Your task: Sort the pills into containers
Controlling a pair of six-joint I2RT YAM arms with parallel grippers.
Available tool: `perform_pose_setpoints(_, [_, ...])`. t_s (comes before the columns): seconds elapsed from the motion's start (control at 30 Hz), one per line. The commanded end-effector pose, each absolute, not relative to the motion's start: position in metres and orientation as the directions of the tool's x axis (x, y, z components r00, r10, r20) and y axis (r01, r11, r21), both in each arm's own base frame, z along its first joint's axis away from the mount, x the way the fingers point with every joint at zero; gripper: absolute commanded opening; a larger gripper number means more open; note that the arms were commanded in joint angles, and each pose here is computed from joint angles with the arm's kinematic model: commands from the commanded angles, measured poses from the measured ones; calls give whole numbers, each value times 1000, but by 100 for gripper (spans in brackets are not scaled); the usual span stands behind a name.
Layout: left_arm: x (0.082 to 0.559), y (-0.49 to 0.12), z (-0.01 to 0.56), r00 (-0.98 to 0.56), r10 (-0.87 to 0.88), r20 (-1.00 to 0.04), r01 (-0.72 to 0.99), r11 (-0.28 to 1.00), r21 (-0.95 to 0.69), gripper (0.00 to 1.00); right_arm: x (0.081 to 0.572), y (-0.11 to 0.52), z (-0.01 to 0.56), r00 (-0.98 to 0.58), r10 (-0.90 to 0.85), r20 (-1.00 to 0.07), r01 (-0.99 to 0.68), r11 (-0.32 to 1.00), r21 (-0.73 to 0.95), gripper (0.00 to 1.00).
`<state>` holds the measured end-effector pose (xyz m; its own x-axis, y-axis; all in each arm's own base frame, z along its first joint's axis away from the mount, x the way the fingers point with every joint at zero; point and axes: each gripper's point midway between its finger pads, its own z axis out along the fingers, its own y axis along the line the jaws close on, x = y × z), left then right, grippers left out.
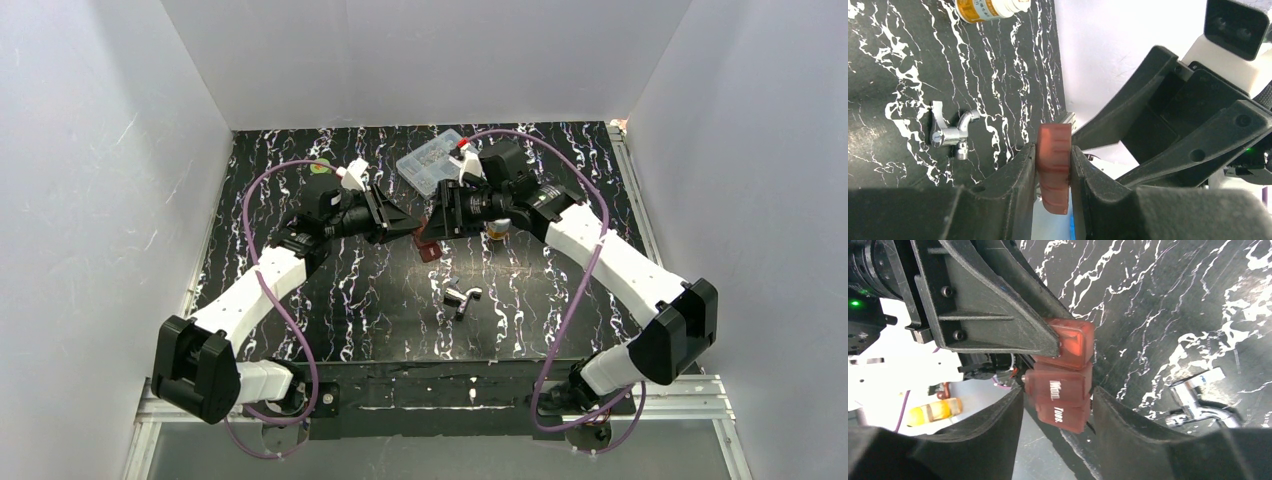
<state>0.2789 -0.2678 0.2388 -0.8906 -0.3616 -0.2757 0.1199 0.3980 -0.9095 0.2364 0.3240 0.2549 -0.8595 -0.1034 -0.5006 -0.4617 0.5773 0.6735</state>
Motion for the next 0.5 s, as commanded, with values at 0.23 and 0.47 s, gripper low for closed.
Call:
perform_pose_setpoints(0.23, [263,-265,252,-905,-316,-283,161,362,-918,0,252,293,248,-833,-23,-553,-406,704,582,73])
perform_pose_setpoints(0.47, [265,-263,235,-913,-323,-250,107,401,-910,0,247,298,266,-771,-32,-637,-444,743,501,86])
